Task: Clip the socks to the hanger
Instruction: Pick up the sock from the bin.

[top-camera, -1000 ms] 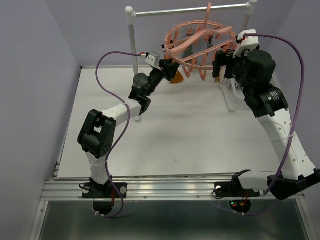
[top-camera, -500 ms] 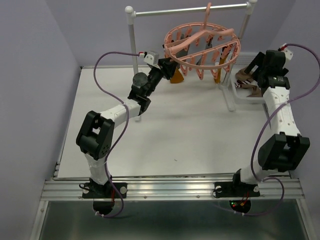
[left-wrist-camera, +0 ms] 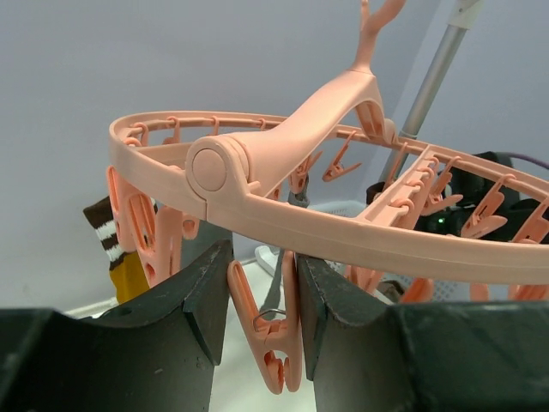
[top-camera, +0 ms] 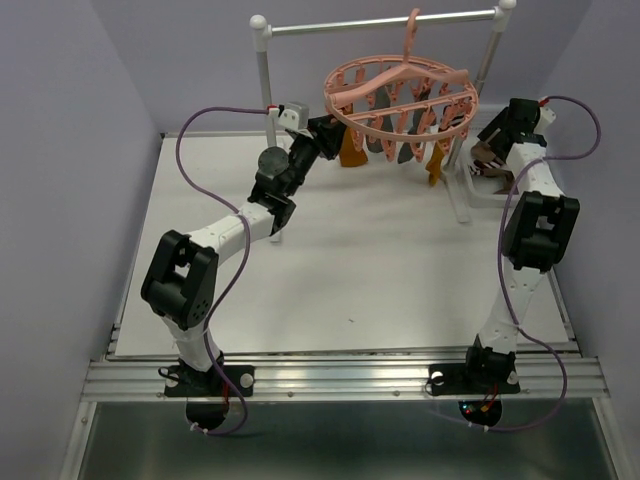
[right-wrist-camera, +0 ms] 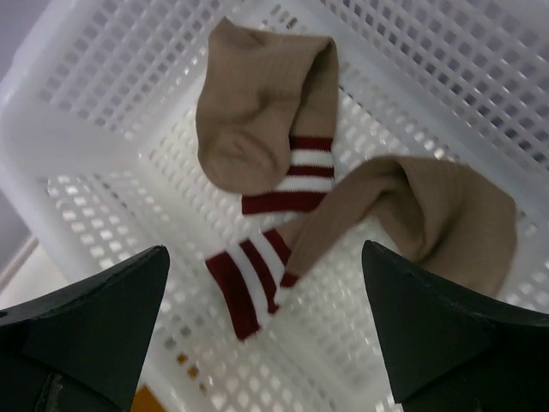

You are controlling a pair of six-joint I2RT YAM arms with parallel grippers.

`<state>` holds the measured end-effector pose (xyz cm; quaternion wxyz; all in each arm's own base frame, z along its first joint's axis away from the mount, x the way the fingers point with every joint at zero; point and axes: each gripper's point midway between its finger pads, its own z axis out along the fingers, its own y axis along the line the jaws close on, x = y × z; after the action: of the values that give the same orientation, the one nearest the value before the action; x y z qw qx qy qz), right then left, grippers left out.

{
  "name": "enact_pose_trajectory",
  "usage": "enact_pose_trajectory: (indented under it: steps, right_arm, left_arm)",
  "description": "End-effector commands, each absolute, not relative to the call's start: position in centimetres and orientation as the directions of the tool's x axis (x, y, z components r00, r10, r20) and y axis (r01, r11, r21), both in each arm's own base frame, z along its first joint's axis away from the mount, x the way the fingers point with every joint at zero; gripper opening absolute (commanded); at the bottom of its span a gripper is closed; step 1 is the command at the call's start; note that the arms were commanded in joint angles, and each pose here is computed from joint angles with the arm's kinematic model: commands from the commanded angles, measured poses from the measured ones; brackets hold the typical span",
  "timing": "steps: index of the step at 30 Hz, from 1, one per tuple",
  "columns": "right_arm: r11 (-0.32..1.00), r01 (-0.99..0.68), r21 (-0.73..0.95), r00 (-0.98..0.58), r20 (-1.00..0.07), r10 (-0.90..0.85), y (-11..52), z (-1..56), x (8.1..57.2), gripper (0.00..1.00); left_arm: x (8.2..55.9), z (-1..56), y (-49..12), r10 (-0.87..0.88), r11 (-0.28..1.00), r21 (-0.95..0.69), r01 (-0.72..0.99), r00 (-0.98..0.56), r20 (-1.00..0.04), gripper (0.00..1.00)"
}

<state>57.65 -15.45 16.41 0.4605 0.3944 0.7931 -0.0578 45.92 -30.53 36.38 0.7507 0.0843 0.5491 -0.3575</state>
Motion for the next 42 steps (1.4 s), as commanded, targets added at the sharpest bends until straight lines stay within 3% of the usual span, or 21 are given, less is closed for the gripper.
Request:
enact_pose_trajectory:
  steps: [1, 10, 17, 27, 31, 34, 35, 37, 38, 42]
  right_arm:
    - [0.686, 0.633, 0.360, -0.147, -0.813, 0.563, -17.7, 17.9, 61.8, 1.00]
    - [0.687, 0.597, 0.413, -0.095, -0.815, 0.572, -19.1, 14.8, 64.8, 0.99]
    - [0.714, 0.567, 0.410, -0.113, -0.821, 0.560, -19.6, 11.9, 66.7, 0.94]
    - [0.707, 0.576, 0.410, 0.002, -0.866, 0.501, -21.6, 11.3, 68.5, 0.89]
    - [0.721, 0.539, 0.436, 0.063, -0.875, 0.481, -21.7, 11.9, 69.5, 0.76]
    - [0.753, 0.504, 0.422, 0.073, -0.890, 0.450, -21.6, 12.3, 70.1, 0.45]
    - [0.771, 0.481, 0.418, 0.062, -0.893, 0.445, -21.2, 12.6, 70.3, 0.23]
    - [0.806, 0.437, 0.400, 0.055, -0.906, 0.420, -20.6, 14.4, 70.4, 0.05]
    - [0.816, 0.428, 0.389, 0.031, -0.909, 0.416, -20.2, 14.1, 70.0, 0.01]
    - [0.862, 0.419, 0.285, 0.048, -0.955, 0.292, -19.4, 18.9, 68.2, 0.01]
  left_arm:
    - [44.5, 40.1, -29.9, -0.503, 0.705, -0.273, 0.654, 0.191, -0.843, 0.00]
    - [44.5, 40.4, -29.9, -0.502, 0.717, -0.273, 0.641, 0.204, -0.840, 0.00]
    - [44.4, 40.2, -30.3, -0.508, 0.703, -0.278, 0.655, 0.188, -0.841, 0.00]
    - [44.1, 40.3, -30.6, -0.506, 0.692, -0.277, 0.667, 0.175, -0.845, 0.00]
    - [44.1, 40.2, -30.5, -0.502, 0.696, -0.276, 0.663, 0.175, -0.847, 0.00]
    - [44.0, 40.3, -30.5, -0.502, 0.696, -0.276, 0.663, 0.175, -0.847, 0.00]
    - [44.0, 40.4, -30.5, -0.503, 0.696, -0.275, 0.663, 0.176, -0.846, 0.00]
    - [43.9, 40.4, -30.4, -0.500, 0.699, -0.274, 0.660, 0.178, -0.847, 0.00]
    - [43.9, 40.5, -30.4, -0.501, 0.700, -0.276, 0.659, 0.178, -0.847, 0.00]
    - [43.7, 40.4, -30.3, -0.497, 0.700, -0.272, 0.660, 0.177, -0.849, 0.00]
